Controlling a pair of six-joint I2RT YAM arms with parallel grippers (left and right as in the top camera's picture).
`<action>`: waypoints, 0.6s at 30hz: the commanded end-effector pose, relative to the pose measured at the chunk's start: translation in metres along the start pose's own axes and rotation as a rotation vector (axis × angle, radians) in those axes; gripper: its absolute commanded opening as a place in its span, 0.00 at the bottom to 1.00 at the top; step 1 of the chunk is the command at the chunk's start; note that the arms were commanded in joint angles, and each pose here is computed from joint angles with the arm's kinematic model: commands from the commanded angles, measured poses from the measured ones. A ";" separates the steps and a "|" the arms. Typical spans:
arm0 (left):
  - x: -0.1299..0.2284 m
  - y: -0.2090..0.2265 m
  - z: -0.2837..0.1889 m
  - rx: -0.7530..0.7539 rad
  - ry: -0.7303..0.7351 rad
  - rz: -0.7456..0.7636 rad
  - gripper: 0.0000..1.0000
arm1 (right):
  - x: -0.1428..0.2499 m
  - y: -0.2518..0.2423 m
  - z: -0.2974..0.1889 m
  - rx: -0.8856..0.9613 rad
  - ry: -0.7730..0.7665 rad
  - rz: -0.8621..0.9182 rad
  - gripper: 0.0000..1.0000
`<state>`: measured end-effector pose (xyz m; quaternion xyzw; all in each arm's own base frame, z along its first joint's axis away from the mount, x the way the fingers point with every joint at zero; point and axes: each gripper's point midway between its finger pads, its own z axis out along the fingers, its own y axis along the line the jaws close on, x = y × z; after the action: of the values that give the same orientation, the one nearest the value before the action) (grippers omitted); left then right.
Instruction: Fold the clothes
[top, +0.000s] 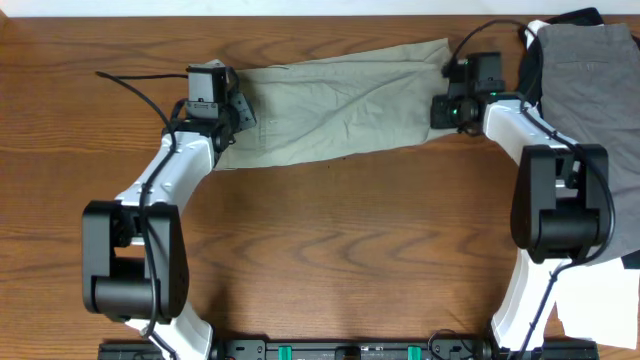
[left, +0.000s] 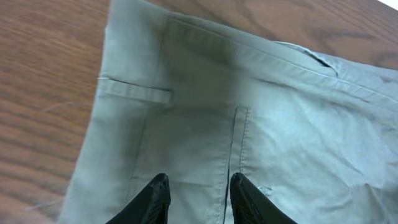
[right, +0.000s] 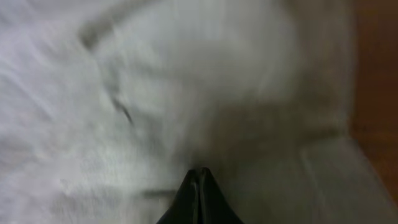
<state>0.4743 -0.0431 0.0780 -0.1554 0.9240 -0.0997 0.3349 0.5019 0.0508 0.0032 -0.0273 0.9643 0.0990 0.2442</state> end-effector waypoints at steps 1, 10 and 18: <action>0.012 0.009 0.020 -0.022 0.035 0.042 0.34 | 0.019 0.003 0.004 -0.020 0.073 -0.014 0.01; 0.042 0.024 0.044 -0.061 0.129 0.050 0.26 | 0.096 -0.025 -0.016 0.187 0.380 0.179 0.01; 0.027 0.016 0.017 -0.050 0.102 0.050 0.25 | 0.138 -0.028 -0.041 0.250 0.569 0.213 0.01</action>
<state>0.4565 -0.0412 0.0140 -0.1406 0.9535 -0.0738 0.2562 0.3983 0.0290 -0.0045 0.0612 0.9970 0.0436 0.0210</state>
